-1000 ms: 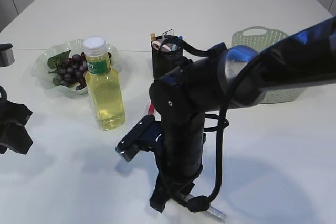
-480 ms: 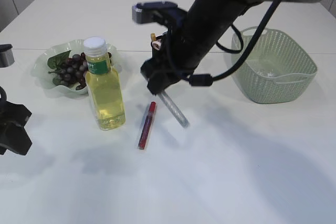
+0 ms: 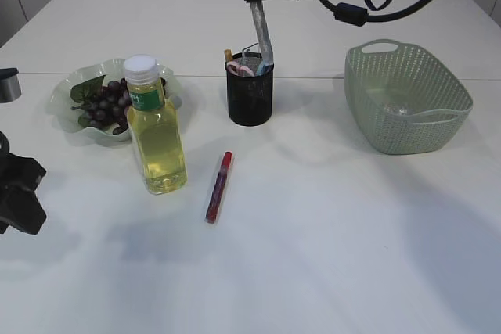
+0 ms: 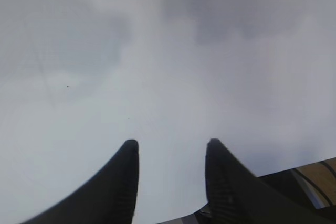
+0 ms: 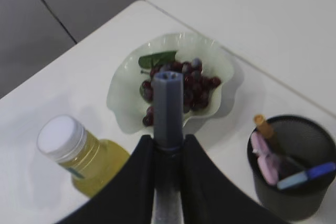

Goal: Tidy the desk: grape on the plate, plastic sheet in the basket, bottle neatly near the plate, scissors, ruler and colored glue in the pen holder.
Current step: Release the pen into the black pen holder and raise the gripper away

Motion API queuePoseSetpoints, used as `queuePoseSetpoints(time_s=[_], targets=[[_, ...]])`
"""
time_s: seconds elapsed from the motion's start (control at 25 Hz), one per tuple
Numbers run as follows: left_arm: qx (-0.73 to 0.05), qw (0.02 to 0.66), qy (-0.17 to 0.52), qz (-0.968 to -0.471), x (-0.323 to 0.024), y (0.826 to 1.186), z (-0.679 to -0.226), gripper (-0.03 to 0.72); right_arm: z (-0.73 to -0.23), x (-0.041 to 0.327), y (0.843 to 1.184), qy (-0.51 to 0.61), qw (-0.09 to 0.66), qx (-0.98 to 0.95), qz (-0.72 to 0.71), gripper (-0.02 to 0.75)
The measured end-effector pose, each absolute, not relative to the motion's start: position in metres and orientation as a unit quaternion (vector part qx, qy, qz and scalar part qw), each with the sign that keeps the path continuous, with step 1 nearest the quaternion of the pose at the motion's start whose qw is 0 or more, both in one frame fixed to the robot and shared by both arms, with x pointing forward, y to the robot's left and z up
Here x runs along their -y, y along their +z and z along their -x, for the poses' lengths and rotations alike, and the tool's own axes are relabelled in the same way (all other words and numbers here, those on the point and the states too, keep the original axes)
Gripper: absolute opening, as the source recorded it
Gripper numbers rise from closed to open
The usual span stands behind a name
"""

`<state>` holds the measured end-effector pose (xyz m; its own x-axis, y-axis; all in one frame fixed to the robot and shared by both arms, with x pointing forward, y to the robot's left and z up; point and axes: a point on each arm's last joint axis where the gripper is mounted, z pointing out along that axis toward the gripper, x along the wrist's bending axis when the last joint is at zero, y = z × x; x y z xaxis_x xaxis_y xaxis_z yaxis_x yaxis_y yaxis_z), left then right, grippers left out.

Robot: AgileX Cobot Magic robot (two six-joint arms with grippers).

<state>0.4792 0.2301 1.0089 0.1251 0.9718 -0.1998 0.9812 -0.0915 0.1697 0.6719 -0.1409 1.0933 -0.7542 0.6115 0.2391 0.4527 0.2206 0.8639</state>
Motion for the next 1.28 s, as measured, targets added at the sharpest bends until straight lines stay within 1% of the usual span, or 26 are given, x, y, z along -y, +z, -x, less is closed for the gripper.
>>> queuePoseSetpoints(time_s=[0.16,0.48,0.72,0.88,1.12,1.28], targets=[[-0.661,0.131,-0.019,-0.738,-0.230,1.009,-0.479,0.309,-0.679,0.141,1.100,0.568,0.111,-0.759,-0.299,0.123],[-0.662,0.129,-0.021,-0.738,-0.230,1.009,-0.479,0.309,-0.721,0.131,1.074,0.614,0.129,-0.725,-0.285,0.123],[-0.661,0.126,-0.025,-0.739,-0.230,1.009,-0.478,0.309,-0.747,0.131,1.074,0.629,0.164,-0.708,-0.276,0.122],[-0.661,0.125,-0.026,-0.739,-0.230,1.009,-0.477,0.308,-0.758,0.133,1.058,0.617,0.189,-0.711,-0.277,0.122],[-0.661,0.124,-0.026,-0.739,-0.230,1.009,-0.477,0.309,-0.772,0.135,1.024,0.596,0.207,-0.717,-0.295,0.122],[-0.661,0.124,-0.026,-0.739,-0.230,1.009,-0.477,0.309,-0.778,0.136,1.014,0.593,0.229,-0.714,-0.293,0.122]])
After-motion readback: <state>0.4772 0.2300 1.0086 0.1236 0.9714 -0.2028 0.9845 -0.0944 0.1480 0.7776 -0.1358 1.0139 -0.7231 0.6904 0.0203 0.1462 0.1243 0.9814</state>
